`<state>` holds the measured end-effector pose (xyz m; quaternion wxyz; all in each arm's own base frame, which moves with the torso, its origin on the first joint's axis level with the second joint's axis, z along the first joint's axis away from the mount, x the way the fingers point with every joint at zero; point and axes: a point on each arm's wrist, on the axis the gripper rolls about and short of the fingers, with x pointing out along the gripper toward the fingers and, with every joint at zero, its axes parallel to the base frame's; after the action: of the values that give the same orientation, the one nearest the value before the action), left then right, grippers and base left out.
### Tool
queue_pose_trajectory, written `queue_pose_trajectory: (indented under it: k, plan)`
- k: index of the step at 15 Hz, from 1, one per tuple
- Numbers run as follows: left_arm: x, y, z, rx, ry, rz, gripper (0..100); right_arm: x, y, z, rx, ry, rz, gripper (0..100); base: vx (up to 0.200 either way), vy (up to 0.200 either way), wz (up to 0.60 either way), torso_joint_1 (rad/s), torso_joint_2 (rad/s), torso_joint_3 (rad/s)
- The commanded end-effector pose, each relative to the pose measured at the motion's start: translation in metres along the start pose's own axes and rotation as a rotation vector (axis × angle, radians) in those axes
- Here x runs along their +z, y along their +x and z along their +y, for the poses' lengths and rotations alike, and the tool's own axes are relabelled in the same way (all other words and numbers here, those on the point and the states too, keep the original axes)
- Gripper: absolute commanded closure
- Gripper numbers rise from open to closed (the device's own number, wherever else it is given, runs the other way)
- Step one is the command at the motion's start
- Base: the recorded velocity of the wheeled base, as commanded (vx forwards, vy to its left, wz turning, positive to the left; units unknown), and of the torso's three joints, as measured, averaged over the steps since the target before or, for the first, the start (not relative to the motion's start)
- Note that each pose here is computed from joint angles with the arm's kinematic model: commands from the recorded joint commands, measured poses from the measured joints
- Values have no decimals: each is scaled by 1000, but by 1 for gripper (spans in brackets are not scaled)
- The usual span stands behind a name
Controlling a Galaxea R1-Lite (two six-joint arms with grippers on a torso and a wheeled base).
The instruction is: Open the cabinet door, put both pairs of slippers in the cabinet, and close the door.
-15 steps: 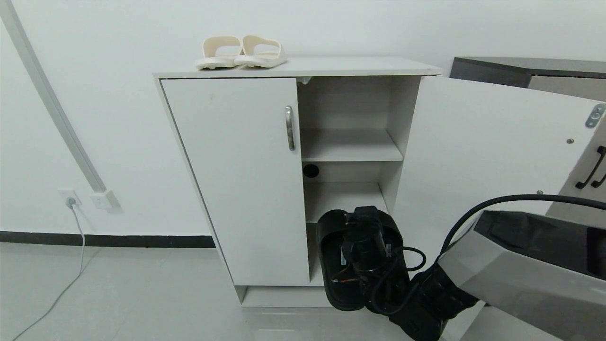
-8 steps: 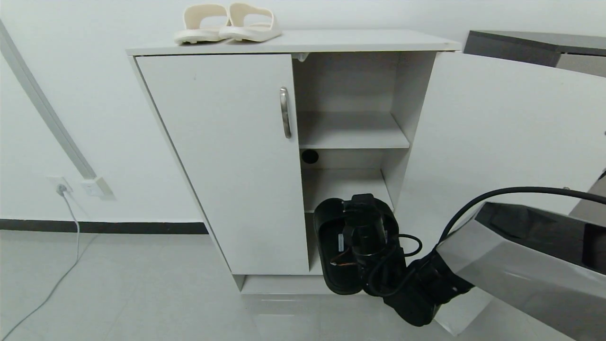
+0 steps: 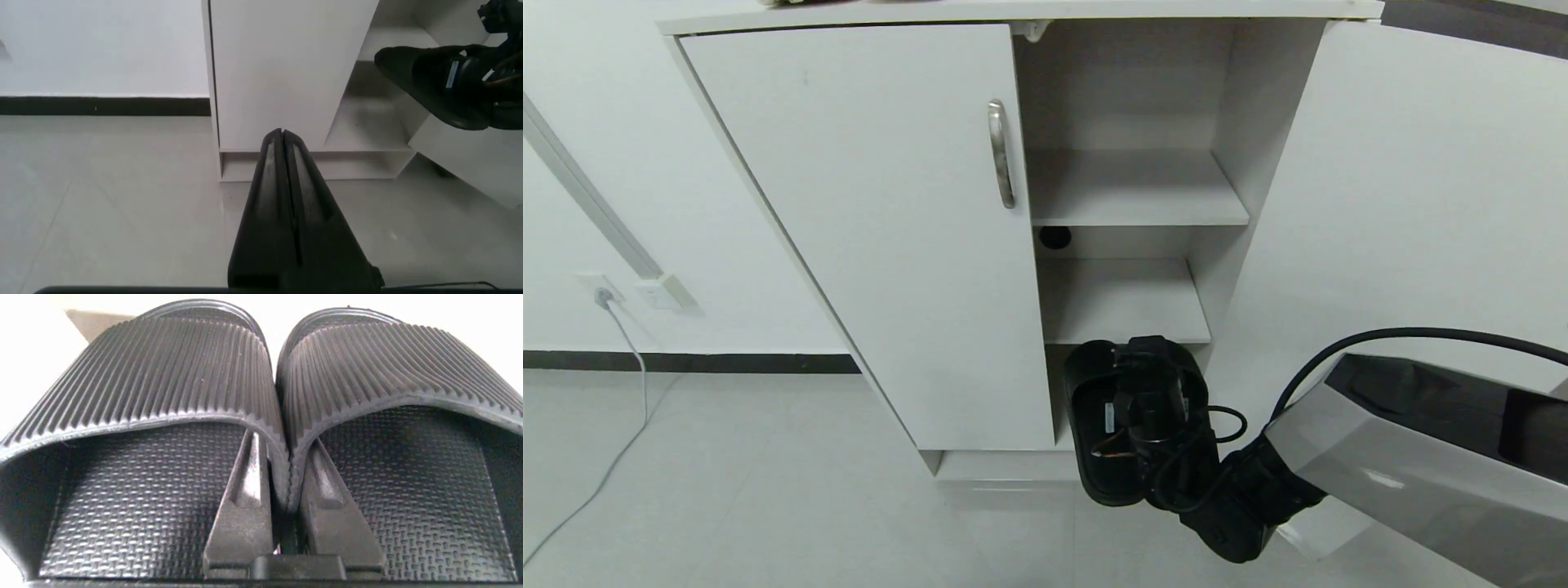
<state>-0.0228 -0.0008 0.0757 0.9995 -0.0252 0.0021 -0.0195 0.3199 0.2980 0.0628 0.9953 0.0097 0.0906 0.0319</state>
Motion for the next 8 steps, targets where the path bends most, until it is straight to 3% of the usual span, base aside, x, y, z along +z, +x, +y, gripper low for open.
queue_pose_trajectory:
  k: [1,5,8]
  plan:
    - [0,0,0,-1,0,1,100,-2,1,0,-1,4,-6,100,0,0,0,-2,2,-193]
    - [0,0,0,2,0,0,100,1,-2,-10,1,-46,-167,100,0,0,0,4,1,-108]
    - [0,0,0,2,0,0,100,-7,6,-19,-25,-65,-182,100,0,0,0,0,0,0]
